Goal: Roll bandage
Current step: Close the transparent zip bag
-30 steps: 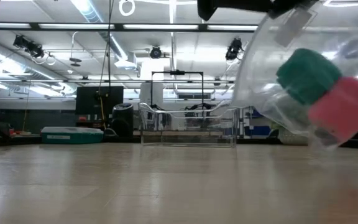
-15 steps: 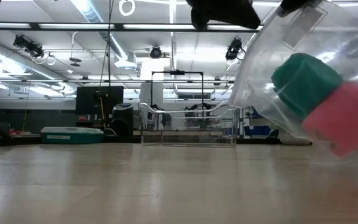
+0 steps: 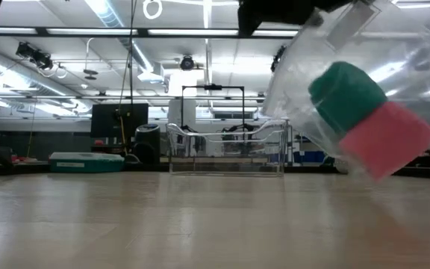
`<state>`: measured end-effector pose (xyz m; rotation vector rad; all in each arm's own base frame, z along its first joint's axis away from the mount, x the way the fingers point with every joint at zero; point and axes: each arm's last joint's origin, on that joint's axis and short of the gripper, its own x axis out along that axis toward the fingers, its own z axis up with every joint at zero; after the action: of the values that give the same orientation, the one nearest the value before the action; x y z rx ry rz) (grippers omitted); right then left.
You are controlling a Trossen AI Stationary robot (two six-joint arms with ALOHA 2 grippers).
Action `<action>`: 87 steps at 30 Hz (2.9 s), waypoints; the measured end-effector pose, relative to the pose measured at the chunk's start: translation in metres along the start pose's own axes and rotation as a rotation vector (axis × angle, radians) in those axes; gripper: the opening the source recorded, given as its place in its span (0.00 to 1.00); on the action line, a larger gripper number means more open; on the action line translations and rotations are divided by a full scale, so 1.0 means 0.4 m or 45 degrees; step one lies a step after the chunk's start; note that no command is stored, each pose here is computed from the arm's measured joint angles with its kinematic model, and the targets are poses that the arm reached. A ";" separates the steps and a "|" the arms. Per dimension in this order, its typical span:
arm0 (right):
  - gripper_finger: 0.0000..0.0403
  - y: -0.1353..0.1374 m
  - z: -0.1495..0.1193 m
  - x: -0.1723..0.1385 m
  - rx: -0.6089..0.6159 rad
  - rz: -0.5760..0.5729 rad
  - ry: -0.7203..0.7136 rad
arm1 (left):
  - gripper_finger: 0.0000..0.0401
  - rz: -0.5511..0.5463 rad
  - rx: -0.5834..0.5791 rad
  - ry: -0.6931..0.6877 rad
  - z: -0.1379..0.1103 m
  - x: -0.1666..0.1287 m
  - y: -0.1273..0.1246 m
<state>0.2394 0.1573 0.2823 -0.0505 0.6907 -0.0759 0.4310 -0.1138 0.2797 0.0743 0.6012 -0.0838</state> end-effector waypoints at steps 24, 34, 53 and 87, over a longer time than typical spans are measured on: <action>0.24 0.012 -0.025 -0.015 0.037 -0.030 0.053 | 0.01 0.131 0.074 0.069 -0.022 0.022 0.016; 0.09 0.004 -0.050 0.011 0.032 -0.078 0.033 | 0.01 0.123 0.065 0.058 -0.020 0.022 0.016; 0.00 0.006 -0.049 0.012 0.028 -0.044 0.040 | 0.44 -0.056 0.054 -0.113 0.023 -0.004 0.001; 0.15 0.006 -0.030 -0.016 0.004 -0.034 -0.061 | 0.04 0.045 0.058 -0.067 0.013 -0.001 0.007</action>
<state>0.2269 0.1599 0.2770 -0.0585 0.6423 -0.1013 0.4340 -0.1113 0.2843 0.1262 0.5456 -0.0649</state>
